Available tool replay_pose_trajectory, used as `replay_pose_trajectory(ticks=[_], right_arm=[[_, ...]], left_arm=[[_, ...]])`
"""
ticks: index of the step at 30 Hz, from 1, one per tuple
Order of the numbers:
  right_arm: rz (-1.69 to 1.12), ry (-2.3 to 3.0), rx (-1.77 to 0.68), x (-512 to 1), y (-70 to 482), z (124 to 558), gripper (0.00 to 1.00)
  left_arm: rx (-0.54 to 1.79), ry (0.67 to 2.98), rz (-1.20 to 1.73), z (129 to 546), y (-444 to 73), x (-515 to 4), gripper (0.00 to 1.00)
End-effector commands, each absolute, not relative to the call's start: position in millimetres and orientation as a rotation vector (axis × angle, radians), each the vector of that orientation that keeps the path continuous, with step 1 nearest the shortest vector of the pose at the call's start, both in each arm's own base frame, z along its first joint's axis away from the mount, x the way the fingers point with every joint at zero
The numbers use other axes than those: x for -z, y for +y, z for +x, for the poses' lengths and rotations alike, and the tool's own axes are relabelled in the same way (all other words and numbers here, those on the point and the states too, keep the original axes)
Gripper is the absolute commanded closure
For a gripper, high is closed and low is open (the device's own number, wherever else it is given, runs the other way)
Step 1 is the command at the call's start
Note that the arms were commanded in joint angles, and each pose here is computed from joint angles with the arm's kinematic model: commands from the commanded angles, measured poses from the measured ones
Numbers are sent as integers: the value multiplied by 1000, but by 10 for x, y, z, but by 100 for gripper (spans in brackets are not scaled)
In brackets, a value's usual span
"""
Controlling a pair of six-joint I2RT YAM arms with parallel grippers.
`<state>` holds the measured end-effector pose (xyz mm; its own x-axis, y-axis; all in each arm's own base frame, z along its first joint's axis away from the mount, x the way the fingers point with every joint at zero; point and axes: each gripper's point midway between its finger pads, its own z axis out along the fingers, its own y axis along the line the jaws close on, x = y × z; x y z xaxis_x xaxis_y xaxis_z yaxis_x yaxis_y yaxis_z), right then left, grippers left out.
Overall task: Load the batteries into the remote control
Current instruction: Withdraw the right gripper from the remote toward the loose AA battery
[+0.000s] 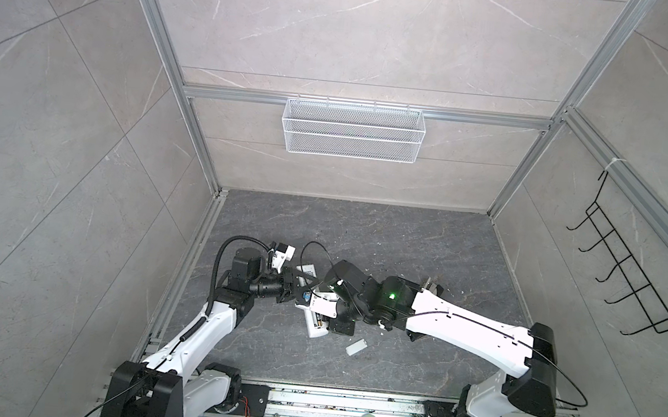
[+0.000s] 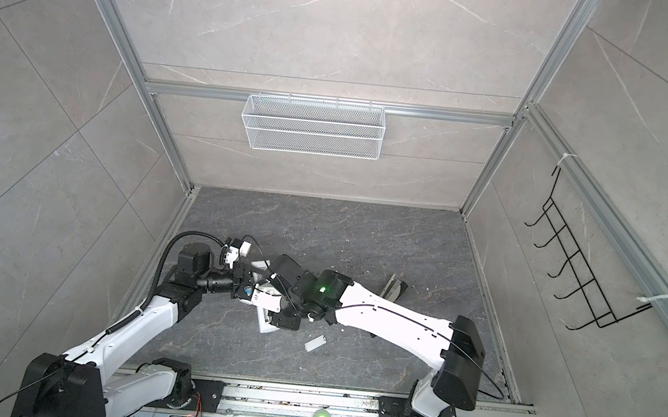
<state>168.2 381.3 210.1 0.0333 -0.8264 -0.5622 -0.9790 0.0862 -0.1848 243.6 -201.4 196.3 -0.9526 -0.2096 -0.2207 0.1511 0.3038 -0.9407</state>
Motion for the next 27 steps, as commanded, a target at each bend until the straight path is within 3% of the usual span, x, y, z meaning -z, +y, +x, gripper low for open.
replay_pose_trajectory(ticks=[1,11,27], right_arm=[[-1669,1903,-407,-2252,3638,1615,68],[-1317,2382,-370,-1862,2909,2078,46],[-1093,2838,-279,-839,2427,2541,44]], left_arm=[[1643,2238,22,2458,-2004,-2096,100],[1549,2247,42,2457,-1950,-2020,100],[1584,2250,14,2466,-1966,-1885,100]])
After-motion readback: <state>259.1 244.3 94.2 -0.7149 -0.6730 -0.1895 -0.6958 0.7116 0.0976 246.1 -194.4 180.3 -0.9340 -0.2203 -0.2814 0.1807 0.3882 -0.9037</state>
